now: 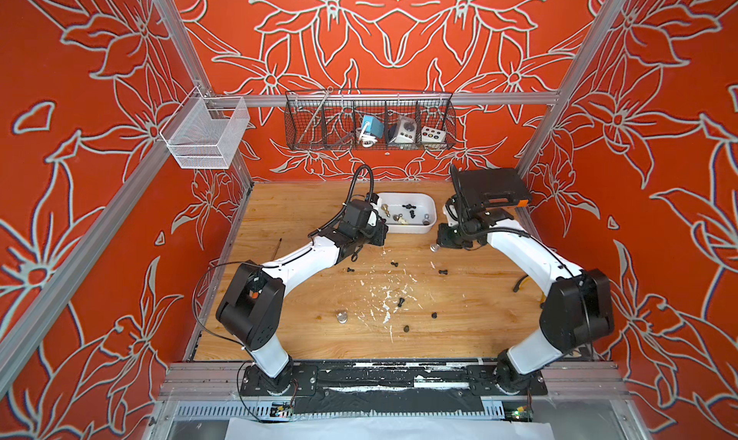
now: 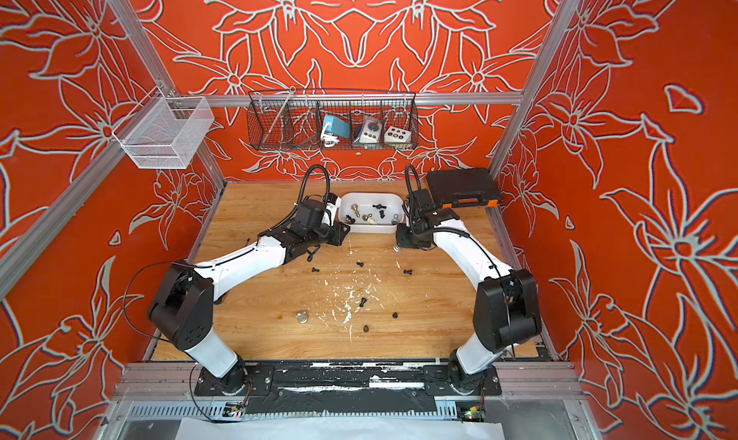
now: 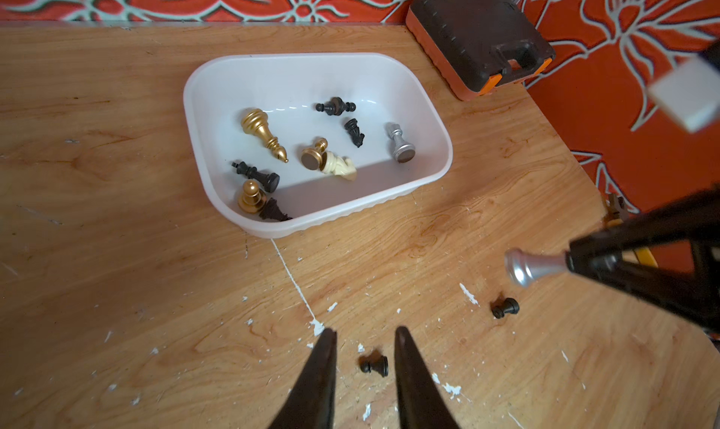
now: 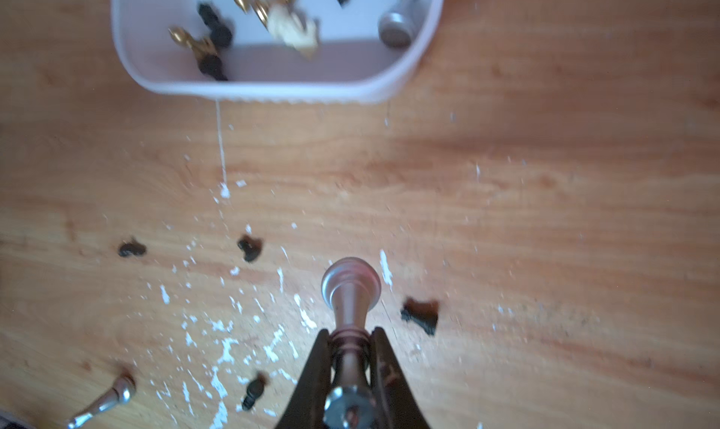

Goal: Put the chess pieces into the storage box
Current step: Pick up the chess piece at the center of the board, then place the chess piece in the storage box.

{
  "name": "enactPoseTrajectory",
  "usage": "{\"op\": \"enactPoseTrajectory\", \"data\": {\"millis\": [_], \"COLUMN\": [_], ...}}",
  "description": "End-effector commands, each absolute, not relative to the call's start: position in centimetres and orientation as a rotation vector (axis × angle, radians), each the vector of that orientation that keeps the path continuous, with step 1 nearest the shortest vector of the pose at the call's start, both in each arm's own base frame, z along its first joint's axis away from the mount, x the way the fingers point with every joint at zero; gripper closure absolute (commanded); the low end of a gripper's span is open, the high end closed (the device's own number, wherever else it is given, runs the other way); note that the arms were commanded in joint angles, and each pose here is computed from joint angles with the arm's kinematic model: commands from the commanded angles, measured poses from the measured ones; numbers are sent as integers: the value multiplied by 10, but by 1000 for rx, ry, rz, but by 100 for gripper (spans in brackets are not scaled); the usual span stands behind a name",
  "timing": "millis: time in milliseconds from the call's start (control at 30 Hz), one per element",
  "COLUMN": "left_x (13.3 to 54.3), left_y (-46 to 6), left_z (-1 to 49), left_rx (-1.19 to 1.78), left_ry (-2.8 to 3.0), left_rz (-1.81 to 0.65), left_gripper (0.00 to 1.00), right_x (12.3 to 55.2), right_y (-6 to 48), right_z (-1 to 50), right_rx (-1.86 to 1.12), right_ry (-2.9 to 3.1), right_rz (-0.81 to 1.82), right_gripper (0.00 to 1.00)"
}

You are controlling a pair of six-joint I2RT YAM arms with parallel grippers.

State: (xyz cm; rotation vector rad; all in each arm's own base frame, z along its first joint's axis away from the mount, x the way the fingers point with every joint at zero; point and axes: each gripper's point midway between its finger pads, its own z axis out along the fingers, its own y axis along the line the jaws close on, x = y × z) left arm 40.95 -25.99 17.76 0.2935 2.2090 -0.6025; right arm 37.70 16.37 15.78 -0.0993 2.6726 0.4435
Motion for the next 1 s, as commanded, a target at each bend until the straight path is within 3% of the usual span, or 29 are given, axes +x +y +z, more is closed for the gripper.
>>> {"op": "enactPoseTrajectory", "data": {"millis": [0, 267, 500, 833, 967], "left_x": [402, 380, 359, 339, 337], "left_y": [-250, -227, -207, -192, -192], "left_z": [187, 187, 176, 163, 161], "left_rx": [284, 240, 190, 132, 125], "left_ry": [2194, 2188, 2204, 2224, 2232], "left_rz": [-583, -560, -534, -529, -535], "left_gripper": [73, 72, 72, 72, 72], "right_x": [410, 493, 541, 569, 572], "right_y": [176, 198, 234, 259, 263], "right_z": [179, 170, 149, 124, 115], "right_rx": [-136, -21, 56, 127, 134], "right_ry": [2597, 2465, 2393, 2364, 2373], "right_rz": [482, 620, 863, 1060, 1087], "right_gripper": [86, 87, 87, 86, 80]}}
